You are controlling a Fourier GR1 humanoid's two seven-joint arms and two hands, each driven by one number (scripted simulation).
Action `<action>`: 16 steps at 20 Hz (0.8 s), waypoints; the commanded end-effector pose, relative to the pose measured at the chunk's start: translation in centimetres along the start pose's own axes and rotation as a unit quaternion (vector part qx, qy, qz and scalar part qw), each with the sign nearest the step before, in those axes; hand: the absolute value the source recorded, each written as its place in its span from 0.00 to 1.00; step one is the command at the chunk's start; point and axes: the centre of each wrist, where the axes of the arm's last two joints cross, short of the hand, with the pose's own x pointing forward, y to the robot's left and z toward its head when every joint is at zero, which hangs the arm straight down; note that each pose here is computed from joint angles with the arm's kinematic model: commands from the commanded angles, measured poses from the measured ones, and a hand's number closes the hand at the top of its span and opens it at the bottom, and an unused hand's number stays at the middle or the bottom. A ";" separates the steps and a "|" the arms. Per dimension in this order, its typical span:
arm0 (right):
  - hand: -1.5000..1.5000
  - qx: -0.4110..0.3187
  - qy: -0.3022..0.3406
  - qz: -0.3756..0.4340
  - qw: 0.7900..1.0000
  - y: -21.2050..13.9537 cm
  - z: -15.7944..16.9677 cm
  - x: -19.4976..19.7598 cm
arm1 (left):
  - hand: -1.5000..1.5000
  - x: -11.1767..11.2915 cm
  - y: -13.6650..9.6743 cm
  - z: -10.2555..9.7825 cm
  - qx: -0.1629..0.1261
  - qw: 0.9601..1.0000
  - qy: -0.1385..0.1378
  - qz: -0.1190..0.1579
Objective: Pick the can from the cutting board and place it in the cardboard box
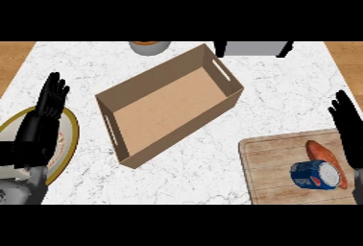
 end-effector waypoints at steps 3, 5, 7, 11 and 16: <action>0.00 0.240 -0.086 -0.047 0.966 2.1 0.0 2.5 | 0.50 -2.3 3.2 0.8 0.024 0.993 0.062 -0.093; 0.00 0.350 -0.129 -0.073 0.925 3.6 0.7 3.1 | 0.50 -3.0 5.4 0.8 0.045 0.984 0.090 -0.144; 0.00 0.315 -0.289 0.144 0.893 1.2 -0.4 10.9 | 0.50 -3.9 4.1 1.7 0.022 0.985 0.110 -0.128; 0.00 0.473 -0.265 0.109 0.833 0.3 1.0 4.3 | 0.50 -5.5 6.2 2.5 0.045 0.971 0.156 -0.175; 0.00 0.517 -0.293 -0.045 0.803 -3.8 -0.1 0.8 | 0.50 -4.8 6.4 1.4 0.051 0.971 0.150 -0.178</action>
